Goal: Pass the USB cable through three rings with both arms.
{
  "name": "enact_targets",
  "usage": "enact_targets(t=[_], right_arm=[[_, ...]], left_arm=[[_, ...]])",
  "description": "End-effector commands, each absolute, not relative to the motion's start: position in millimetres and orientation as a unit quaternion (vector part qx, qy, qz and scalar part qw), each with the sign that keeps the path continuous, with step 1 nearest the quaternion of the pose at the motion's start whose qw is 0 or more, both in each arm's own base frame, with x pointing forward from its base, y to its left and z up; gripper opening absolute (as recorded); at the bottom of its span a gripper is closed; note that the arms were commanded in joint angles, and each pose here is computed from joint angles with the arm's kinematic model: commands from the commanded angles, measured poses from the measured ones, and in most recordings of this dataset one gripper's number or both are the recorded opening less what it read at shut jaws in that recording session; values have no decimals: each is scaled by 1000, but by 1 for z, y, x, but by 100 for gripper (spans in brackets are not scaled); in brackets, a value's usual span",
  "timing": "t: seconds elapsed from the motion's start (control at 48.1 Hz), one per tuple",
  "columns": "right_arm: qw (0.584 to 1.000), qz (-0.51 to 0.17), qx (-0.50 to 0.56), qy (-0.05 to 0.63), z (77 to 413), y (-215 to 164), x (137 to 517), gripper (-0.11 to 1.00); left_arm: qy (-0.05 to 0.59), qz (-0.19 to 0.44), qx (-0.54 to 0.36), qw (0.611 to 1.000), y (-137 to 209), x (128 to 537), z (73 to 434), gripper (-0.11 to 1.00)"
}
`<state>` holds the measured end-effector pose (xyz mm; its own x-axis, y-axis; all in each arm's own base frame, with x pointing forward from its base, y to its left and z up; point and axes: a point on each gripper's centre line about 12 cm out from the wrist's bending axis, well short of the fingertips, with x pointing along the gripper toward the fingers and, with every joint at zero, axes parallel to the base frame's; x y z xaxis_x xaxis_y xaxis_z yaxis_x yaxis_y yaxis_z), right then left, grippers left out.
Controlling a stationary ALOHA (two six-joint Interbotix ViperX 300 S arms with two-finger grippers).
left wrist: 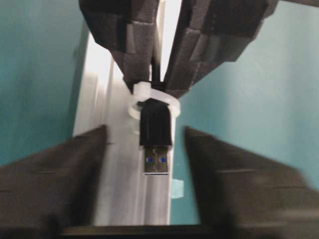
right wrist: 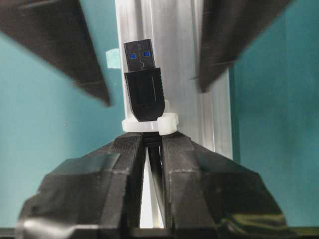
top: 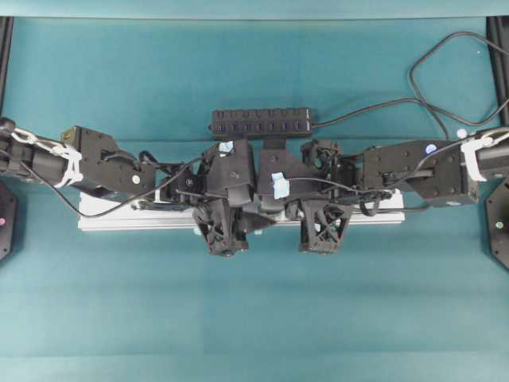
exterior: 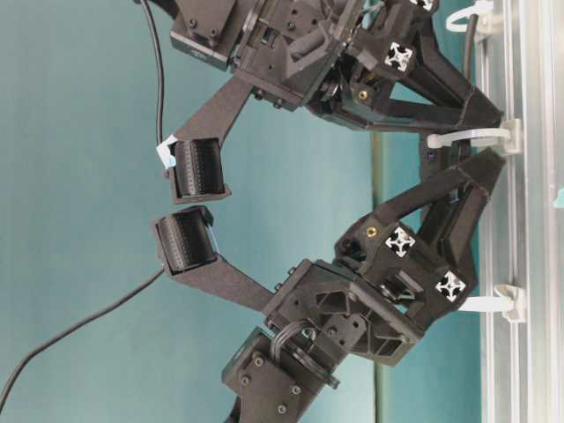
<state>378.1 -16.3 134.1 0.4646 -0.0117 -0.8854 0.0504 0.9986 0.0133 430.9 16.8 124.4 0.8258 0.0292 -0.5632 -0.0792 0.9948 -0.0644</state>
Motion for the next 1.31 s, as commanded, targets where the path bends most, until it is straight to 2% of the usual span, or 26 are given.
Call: enact_targets(t=[0.0, 0.104, 0.519, 0.644, 0.748, 0.831, 0.872, 0.976, 1.039, 1.08, 1.288], right_arm=[[861, -19, 23, 507, 140, -15, 380, -7], [861, -20, 24, 507, 140, -15, 380, -7], [862, -20, 24, 506, 140, -15, 380, -7], [861, -21, 25, 507, 140, -15, 379, -4], [862, -19, 23, 506, 141, -14, 377, 5], [863, -19, 24, 504, 144, -14, 375, 18], [864, -19, 24, 503, 145, -14, 373, 27], [866, -20, 24, 499, 150, -14, 369, 57], [869, -20, 24, 493, 156, -14, 369, 71], [872, -20, 23, 488, 160, -14, 368, 73], [881, -23, 23, 472, 172, -17, 368, 70]], left_arm=[[284, 25, -40, 958, 15, 434, 131, 41], [285, 25, -40, 957, 15, 433, 131, 20], [284, 25, -38, 958, 15, 432, 131, 20], [284, 24, -38, 958, 14, 432, 132, 20], [286, 25, -38, 957, 15, 431, 131, 20], [290, 25, -38, 956, 15, 429, 128, 20], [290, 25, -38, 956, 15, 428, 129, 20], [287, 24, -37, 957, 14, 423, 133, 20], [287, 25, -37, 957, 14, 419, 135, 20], [287, 24, -37, 957, 14, 417, 136, 20], [292, 23, -38, 955, 12, 403, 146, 20]])
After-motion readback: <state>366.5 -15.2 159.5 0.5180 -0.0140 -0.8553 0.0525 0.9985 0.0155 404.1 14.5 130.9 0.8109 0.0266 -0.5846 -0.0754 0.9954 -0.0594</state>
